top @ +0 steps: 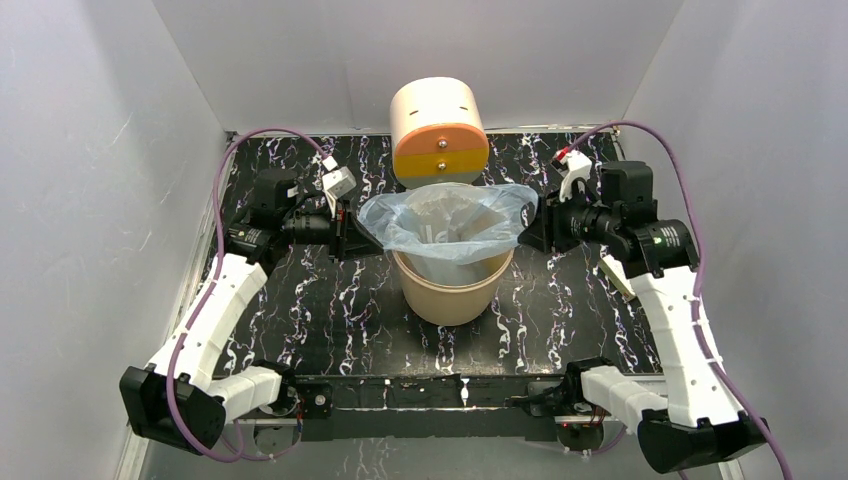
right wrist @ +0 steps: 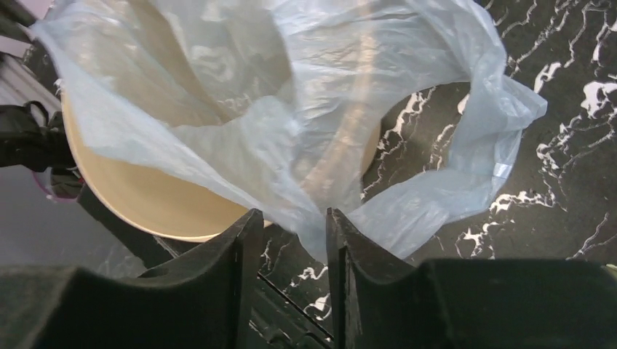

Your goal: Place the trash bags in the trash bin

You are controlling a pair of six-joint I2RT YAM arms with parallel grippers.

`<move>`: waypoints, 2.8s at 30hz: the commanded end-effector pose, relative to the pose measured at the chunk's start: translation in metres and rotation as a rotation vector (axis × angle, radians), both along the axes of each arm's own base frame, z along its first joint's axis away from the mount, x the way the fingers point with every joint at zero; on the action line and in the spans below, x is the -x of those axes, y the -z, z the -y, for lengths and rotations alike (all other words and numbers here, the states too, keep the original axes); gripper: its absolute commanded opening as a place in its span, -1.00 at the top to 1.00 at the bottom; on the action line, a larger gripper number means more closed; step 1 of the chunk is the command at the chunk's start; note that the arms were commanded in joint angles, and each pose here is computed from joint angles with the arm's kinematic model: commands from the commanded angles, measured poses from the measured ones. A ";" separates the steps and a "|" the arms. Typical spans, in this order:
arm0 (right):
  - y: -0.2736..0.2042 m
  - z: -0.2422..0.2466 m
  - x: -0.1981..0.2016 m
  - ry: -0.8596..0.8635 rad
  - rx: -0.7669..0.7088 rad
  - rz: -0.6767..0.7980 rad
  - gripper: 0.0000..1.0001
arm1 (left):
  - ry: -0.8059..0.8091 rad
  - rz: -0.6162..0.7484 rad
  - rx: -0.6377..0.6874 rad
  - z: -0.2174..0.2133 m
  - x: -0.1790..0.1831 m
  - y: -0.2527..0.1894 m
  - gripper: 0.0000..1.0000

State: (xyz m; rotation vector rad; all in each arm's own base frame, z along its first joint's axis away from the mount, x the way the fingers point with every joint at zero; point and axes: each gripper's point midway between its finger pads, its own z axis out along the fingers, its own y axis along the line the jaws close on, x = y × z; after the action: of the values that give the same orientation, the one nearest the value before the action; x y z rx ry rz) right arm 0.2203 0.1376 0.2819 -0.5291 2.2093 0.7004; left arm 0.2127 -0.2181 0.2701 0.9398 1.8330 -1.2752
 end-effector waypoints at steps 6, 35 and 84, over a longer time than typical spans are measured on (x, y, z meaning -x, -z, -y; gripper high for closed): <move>-0.078 -0.004 -0.017 0.062 -0.105 0.237 -0.24 | 0.004 0.052 0.027 0.000 0.004 -0.025 0.69; 0.009 -0.022 -0.126 0.039 -0.136 0.071 -0.29 | 0.013 0.014 0.034 0.003 0.003 -0.024 0.81; 0.061 -0.025 -0.092 0.063 -0.229 -0.168 0.52 | -0.462 -0.149 0.038 -0.024 -0.181 0.019 -0.79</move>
State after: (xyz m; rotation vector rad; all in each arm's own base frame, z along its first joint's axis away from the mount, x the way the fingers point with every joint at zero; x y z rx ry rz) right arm 0.3092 0.1592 0.1874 -0.2224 2.3492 0.9723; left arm 0.3865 -0.1882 0.2338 0.3305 2.0933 -0.9951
